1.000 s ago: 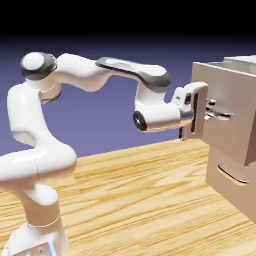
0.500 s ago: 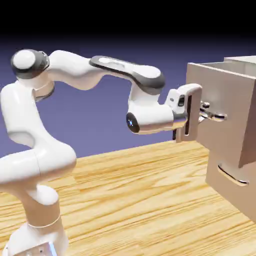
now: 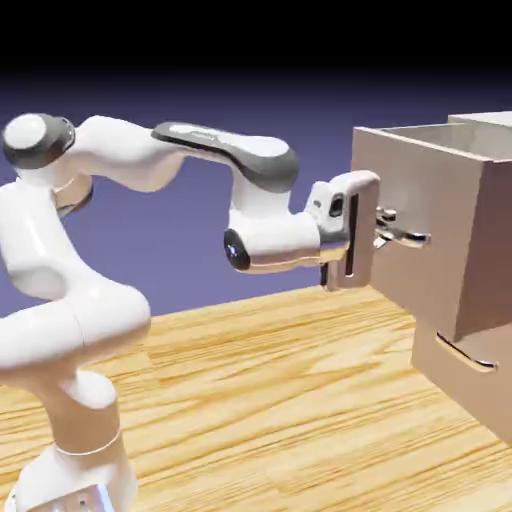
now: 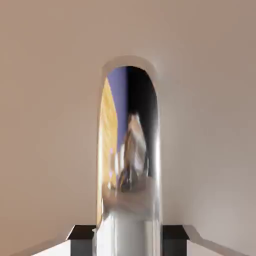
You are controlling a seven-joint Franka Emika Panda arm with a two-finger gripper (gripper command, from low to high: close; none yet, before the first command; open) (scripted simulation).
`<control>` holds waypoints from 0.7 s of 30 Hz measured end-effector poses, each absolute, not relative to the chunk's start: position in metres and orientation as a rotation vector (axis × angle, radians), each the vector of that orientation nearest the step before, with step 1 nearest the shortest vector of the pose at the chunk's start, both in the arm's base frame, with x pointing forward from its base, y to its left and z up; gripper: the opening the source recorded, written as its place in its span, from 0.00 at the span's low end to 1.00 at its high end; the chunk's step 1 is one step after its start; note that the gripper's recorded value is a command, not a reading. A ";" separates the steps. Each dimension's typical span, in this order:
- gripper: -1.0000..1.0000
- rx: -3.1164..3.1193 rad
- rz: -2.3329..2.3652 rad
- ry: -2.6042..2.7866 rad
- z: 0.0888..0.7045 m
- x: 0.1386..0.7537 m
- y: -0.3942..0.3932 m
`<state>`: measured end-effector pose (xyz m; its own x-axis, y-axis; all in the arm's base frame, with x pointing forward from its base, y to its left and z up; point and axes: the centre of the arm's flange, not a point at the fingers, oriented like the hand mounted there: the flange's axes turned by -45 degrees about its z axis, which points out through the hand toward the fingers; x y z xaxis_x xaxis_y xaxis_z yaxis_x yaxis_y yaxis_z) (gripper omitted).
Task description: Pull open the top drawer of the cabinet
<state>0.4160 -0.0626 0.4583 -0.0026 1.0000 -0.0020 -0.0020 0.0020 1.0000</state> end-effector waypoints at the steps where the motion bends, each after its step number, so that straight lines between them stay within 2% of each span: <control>1: 0.00 1.204 1.210 1.210 0.459 0.416 -0.062; 11: 0.00 1.215 1.206 1.218 0.455 0.424 -0.063; 21: 0.00 1.210 1.214 1.214 0.454 0.402 -0.063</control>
<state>0.4016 -0.0627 0.4542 -0.0055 1.0000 0.0024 0.0024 -0.0023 1.0000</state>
